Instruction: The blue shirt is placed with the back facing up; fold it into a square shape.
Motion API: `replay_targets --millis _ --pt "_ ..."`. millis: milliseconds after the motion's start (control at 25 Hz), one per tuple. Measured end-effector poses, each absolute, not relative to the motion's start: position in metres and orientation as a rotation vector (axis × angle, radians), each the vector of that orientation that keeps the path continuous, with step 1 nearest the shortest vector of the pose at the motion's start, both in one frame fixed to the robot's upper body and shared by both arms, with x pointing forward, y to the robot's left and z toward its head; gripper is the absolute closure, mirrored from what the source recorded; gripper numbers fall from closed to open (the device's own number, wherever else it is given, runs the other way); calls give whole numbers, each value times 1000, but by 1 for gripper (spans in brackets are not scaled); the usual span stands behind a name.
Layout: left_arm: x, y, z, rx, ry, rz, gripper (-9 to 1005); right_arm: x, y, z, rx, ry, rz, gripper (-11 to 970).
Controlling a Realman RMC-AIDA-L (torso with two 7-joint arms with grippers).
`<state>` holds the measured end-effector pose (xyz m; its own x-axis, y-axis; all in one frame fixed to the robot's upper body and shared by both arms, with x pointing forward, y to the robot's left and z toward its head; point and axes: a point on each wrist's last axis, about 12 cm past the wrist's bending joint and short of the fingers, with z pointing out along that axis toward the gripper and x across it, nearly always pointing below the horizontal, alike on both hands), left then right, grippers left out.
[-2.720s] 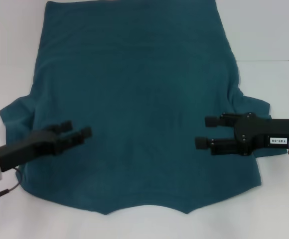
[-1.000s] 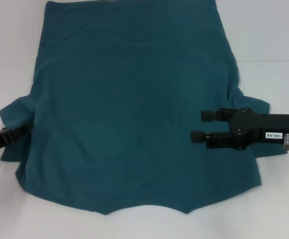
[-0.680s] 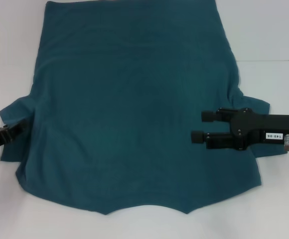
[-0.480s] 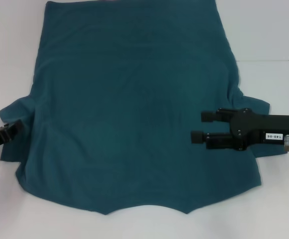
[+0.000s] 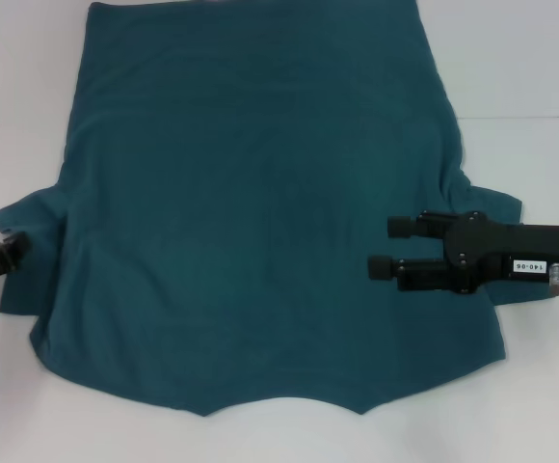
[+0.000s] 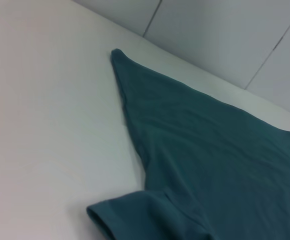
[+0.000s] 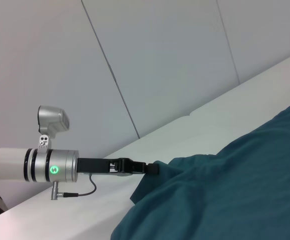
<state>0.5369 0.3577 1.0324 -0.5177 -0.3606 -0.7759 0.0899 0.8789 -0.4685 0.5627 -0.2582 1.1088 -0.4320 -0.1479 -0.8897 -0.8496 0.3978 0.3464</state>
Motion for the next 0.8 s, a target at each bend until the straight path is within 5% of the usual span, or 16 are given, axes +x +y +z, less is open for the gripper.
replay_targets --millis 800 --pt "565 378 1050 -170 2038 -342 994 561 -255 1104 -848 1840 1099 67"
